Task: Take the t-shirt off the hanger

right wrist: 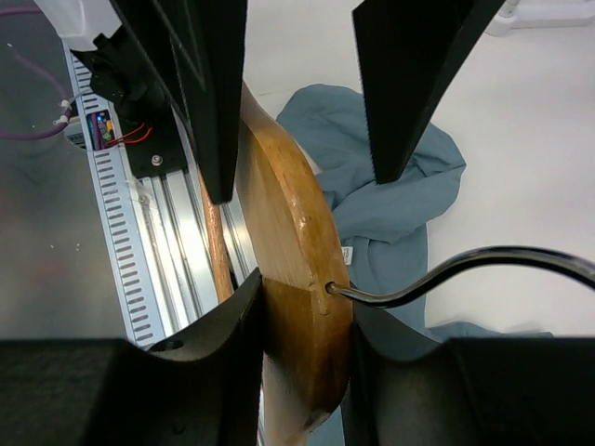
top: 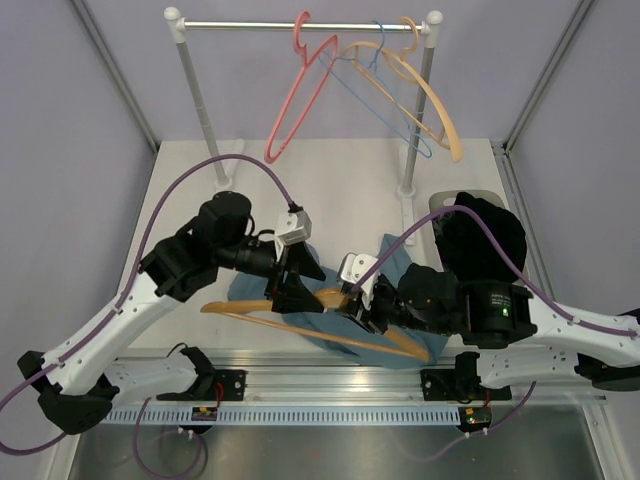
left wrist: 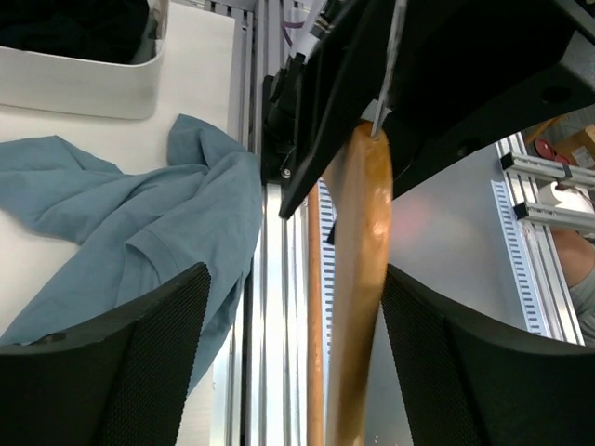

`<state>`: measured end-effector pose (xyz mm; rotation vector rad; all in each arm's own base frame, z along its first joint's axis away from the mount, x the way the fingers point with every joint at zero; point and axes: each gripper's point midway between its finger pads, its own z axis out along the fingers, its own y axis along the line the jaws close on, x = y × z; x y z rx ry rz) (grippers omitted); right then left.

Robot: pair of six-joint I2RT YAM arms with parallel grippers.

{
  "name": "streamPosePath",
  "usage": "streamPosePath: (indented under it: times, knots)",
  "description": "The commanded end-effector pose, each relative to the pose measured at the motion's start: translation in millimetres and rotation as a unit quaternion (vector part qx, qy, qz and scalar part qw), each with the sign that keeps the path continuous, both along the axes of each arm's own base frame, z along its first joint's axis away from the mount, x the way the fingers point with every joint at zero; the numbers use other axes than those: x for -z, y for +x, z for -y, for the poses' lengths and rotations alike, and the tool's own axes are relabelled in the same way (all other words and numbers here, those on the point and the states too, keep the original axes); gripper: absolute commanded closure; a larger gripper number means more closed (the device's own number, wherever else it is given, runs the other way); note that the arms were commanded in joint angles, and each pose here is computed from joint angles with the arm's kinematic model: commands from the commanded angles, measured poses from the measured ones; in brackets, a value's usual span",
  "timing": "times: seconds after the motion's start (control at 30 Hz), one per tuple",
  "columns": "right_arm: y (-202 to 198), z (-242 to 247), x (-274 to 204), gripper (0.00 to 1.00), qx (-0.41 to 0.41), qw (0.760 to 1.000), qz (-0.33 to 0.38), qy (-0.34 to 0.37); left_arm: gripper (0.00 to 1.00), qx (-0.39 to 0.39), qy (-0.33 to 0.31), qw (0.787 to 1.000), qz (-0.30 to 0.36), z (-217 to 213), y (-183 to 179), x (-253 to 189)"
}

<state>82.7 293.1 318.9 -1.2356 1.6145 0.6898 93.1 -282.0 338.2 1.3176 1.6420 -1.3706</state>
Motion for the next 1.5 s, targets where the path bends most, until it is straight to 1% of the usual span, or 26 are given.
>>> streamPosePath:
  times: [0.0, 0.07, 0.1, 0.13, 0.17, 0.3, 0.47, 0.5, 0.53, 0.57, 0.6, 0.63, 0.7, 0.73, 0.8, 0.83, 0.87, 0.9, 0.97, 1.07, 1.1, 1.2, 1.33, 1.4, 1.43, 1.47]
  knots:
    - [7.4, -7.3, -35.7, 1.0, 0.012, 0.998, 0.019, 0.051, 0.28, 0.003, 0.014, 0.999, 0.03, 9.0, -0.6, 11.2]
    - [6.7, -8.4, -36.8, 1.0, 0.01, 0.999, 0.018, 0.05, 0.42, 0.016, 0.012, 0.999, 0.03, 14.0, -7.3, 11.0]
    - [6.9, -8.7, -37.7, 1.0, 0.011, 0.998, 0.017, 0.052, 0.52, 0.019, 0.014, 0.999, 0.028, 16.4, -8.0, 11.4]
    - [7.1, -9.1, -40.9, 1.0, 0.013, 0.998, 0.016, 0.055, 0.67, 0.027, 0.014, 0.999, 0.028, 18.8, -12.6, 11.1]
    - [7.7, -9.4, -41.0, 1.0, 0.016, 0.998, 0.014, 0.055, 1.0, 0.014, 0.02, 0.999, 0.033, 20.4, -8.7, 13.3]
    - [7.2, -9.8, -46.4, 1.0, 0.016, 0.998, 0.012, 0.062, 1.0, 0.014, 0.026, 0.999, 0.038, 20.4, -10.7, 18.5]
    - [8.3, -6.7, -48.1, 1.0, 0.024, 0.997, 0.008, 0.069, 1.0, -0.018, 0.026, 0.998, 0.056, 13.6, -4.1, 18.8]
    - [8.9, -5.1, -47.8, 0.97, 0.027, 0.997, 0.007, 0.069, 1.0, -0.028, 0.024, 0.998, 0.058, 12.1, -2.3, 16.5]
    - [11.3, -2.5, -48.0, 0.86, 0.037, 0.997, 0.009, 0.07, 1.0, -0.05, 0.02, 0.996, 0.07, 8.6, 2.7, 12.0]
    - [11.7, 2.2, -50.7, 0.67, 0.042, 0.996, 0.006, 0.076, 1.0, -0.063, 0.019, 0.995, 0.073, 6.2, 5.0, 10.1]
    - [11.3, 5.6, -50.5, 0.29, 0.043, 0.996, 0.005, 0.077, 1.0, -0.075, 0.019, 0.994, 0.074, 3.6, 6.9, 8.8]
    - [11.5, 14.4, -58.1, 0.18, 0.048, 0.995, 0.007, 0.092, 1.0, -0.103, 0.019, 0.991, 0.08, -2.2, 12.3, 6.2]
    - [12.8, 24.8, -62.9, 0.03, 0.063, 0.992, 0.001, 0.11, 1.0, -0.135, 0.028, 0.988, 0.067, -9.3, 16.2, 6.9]
    - [14.8, 38.9, -73.4, 0.01, 0.076, 0.988, 0.004, 0.132, 1.0, -0.159, 0.042, 0.984, 0.066, -15.6, 21.3, 11.6]
    - [15.9, 52.4, -78.4, 0.01, 0.092, 0.984, -0.006, 0.153, 1.0, -0.19, 0.052, 0.979, 0.059, -26.4, 23.9, 15.3]
    - [13.5, 65.8, -86.2, 0.01, 0.096, 0.98, -0.015, 0.175, 1.0, -0.22, 0.066, 0.972, 0.059, -34.1, 30.5, 21.1]
    - [13.7, 71.9, -86.1, 0.01, 0.1, 0.978, -0.017, 0.181, 1.0, -0.24, 0.067, 0.967, 0.052, -41.2, 31.3, 24.0]
    - [14.2, 87.6, -93.7, 0.0, 0.11, 0.973, -0.017, 0.204, 1.0, -0.265, 0.073, 0.96, 0.052, -47.7, 36.4, 28.0]
    - [15.6, 101.8, -95.0, 0.0, 0.124, 0.965, -0.025, 0.229, 1.0, -0.281, 0.071, 0.956, 0.042, -56.3, 33.3, 33.5]
    - [20.3, 135.7, -101.3, 0.01, 0.159, 0.947, -0.034, 0.276, 1.0, -0.304, 0.068, 0.95, 0.034, -67.8, 31.2, 36.2]
    - [19.9, 150.9, -105.2, 0.0, 0.166, 0.939, -0.04, 0.298, 1.0, -0.305, 0.072, 0.949, 0.031, -70.4, 29.4, 40.8]
    - [20.9, 171.2, -105.3, 0.0, 0.18, 0.93, -0.044, 0.317, 1.0, -0.288, 0.058, 0.955, 0.027, -72.6, 19.0, 40.5]
    - [17.5, 167.0, -106.1, 0.01, 0.164, 0.935, -0.037, 0.314, 1.0, -0.246, 0.018, 0.969, 0.012, -61.0, 4.3, 30.4]
    - [17.7, 151.9, -104.0, 0.08, 0.154, 0.943, -0.029, 0.294, 1.0, -0.211, 0.003, 0.978, 0.002, -49.2, -3.2, 25.9]
    - [18.4, 145.3, -103.9, 0.14, 0.152, 0.946, -0.024, 0.285, 1.0, -0.2, 0.004, 0.98, -0.003, -45.0, -4.8, 26.1]
    - [20.4, 141.4, -104.9, 0.35, 0.154, 0.948, -0.018, 0.279, 1.0, -0.192, 0.005, 0.981, -0.007, -41.3, -5.3, 26.9]
